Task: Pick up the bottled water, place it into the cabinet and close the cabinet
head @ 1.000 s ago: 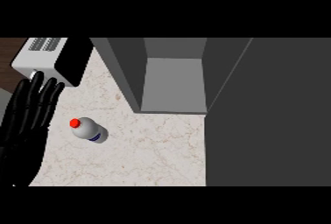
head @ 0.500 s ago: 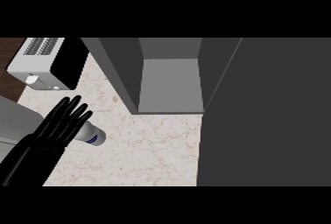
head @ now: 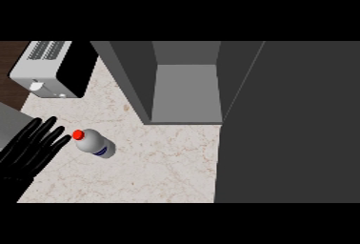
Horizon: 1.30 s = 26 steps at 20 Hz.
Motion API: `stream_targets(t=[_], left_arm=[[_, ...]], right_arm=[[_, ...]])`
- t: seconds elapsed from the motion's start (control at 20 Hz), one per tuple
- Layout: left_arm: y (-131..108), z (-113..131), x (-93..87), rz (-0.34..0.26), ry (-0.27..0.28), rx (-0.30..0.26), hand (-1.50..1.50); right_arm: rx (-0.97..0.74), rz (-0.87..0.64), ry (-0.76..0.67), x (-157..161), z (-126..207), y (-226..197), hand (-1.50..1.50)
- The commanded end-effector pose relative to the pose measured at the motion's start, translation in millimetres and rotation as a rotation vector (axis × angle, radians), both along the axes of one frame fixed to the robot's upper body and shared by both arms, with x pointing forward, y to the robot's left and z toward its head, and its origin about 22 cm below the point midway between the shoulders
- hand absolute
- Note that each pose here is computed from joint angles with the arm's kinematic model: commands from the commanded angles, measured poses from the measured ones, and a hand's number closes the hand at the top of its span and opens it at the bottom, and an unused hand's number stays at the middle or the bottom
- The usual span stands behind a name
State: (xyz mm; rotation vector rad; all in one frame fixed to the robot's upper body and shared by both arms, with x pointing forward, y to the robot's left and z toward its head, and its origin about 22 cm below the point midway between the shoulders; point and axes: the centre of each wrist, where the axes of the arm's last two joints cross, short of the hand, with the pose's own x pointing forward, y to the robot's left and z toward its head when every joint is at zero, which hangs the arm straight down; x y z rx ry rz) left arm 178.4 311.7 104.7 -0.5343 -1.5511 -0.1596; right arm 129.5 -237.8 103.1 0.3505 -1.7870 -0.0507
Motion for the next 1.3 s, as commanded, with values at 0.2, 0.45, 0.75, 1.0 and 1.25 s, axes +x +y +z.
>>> stream_targets(t=[0.2, 0.45, 0.75, 1.0, 1.25], left_arm=[[24, -4, -17.0, 0.005, 0.024, -0.011, -1.50], [53, -21, -20.7, 0.025, -0.029, 0.002, -1.50], [49, -37, 4.2, 0.065, -0.011, 0.005, -1.50], [70, -47, 15.8, 0.120, -0.014, 0.019, -1.50], [60, -53, 36.0, 0.093, -0.028, 0.055, -1.50]], right_arm=[[0.001, 0.027, 0.018, -4, -14, -12, -1.50], [0.002, 0.007, 0.000, -22, -19, -4, -1.50], [-0.011, 0.016, -0.006, -22, -18, -9, -1.50], [-0.003, 0.027, -0.018, -32, -27, 7, -1.50], [-0.005, 0.024, -0.016, -26, -30, -3, -1.50]])
